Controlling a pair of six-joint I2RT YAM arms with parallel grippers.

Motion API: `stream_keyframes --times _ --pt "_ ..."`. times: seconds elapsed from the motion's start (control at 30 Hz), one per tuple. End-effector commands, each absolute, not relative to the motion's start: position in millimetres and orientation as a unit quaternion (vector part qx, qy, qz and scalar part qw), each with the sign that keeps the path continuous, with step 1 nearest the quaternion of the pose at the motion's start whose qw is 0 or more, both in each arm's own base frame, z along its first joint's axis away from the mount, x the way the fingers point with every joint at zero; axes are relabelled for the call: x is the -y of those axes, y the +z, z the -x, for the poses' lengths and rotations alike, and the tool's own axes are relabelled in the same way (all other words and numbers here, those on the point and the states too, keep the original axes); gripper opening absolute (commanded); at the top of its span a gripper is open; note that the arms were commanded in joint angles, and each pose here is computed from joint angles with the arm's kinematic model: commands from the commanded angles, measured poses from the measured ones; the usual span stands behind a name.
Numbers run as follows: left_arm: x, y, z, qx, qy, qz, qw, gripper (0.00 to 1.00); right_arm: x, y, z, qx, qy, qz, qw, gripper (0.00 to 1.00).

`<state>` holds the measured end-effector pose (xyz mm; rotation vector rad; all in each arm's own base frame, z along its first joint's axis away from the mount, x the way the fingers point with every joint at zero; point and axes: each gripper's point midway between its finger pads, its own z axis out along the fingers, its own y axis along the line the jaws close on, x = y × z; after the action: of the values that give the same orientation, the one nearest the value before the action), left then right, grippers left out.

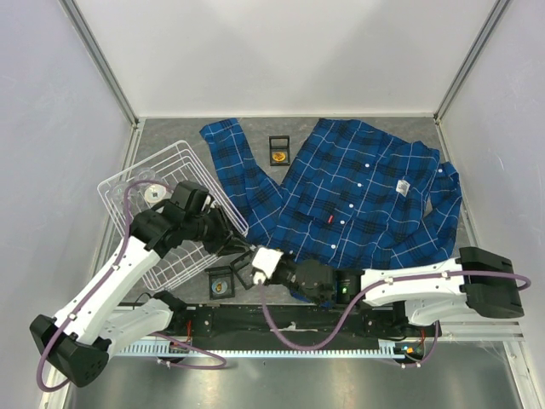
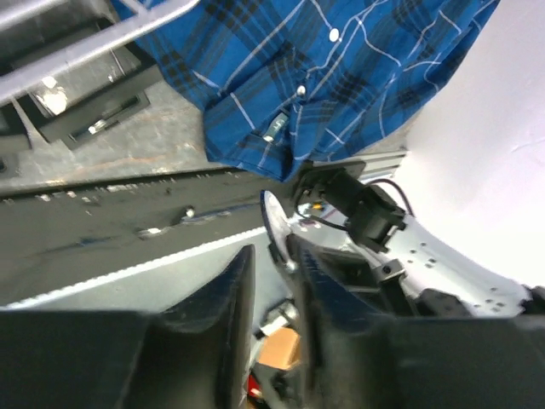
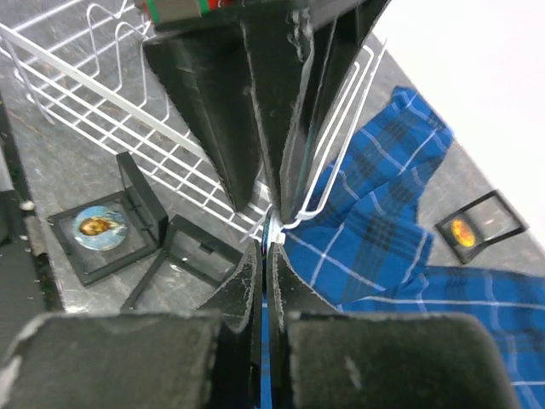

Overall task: Remove the brooch from the garment
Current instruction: Close the brooch, then place the brooch in the brooch box.

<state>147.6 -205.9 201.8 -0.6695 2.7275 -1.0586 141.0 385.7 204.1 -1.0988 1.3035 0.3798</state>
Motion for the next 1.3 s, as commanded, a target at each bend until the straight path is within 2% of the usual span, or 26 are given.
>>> stream_keyframes --times 0.0,0.07,0.1,0.13,0.17,0.2,0.27,0.37,0.57,1.27 --pt "184.9 226.5 -165.8 -0.905 -0.341 0.149 0.204 0.61 -368.6 193.2 -140.3 -0.643 0.275 0.399 0.594 0.00" --pt "170.6 232.7 -176.4 -0.899 -0.319 0.146 0.261 0.78 -368.5 177.9 -129.1 -0.676 0.345 0.368 0.537 0.00" --pt "165.2 236.8 -179.1 -0.897 -0.311 0.137 0.283 0.80 -360.1 167.7 -140.9 -0.698 0.361 0.342 0.515 0.00" --pt "157.4 246.5 -183.1 -0.886 -0.307 0.138 0.318 0.80 -362.5 161.1 -131.1 -0.700 0.404 0.348 0.476 0.00" --pt "154.0 252.3 -184.9 -0.881 -0.305 0.130 0.338 0.80 -363.9 165.7 -131.4 -0.708 0.446 0.305 0.455 0.00" --pt "151.0 258.2 -186.5 -0.874 -0.306 0.126 0.357 0.80 -356.3 149.8 -135.2 -0.719 0.457 0.290 0.436 0.00" --pt "149.2 277.0 -187.8 -0.852 -0.323 0.106 0.398 0.80 -362.6 155.3 -127.1 -0.700 0.511 0.280 0.413 0.00" --pt "147.2 291.3 -188.3 -0.836 -0.330 0.089 0.428 0.80 -373.3 137.7 -127.0 -0.703 0.555 0.250 0.367 0.00" --pt "152.3 287.4 -187.8 -0.840 -0.333 0.067 0.423 0.80 -393.7 118.6 -129.5 -0.705 0.597 0.221 0.313 0.00" --pt "161.8 285.5 -189.2 -0.838 -0.347 0.045 0.418 0.80 -415.8 81.0 -146.5 -0.727 0.599 0.200 0.269 0.02"
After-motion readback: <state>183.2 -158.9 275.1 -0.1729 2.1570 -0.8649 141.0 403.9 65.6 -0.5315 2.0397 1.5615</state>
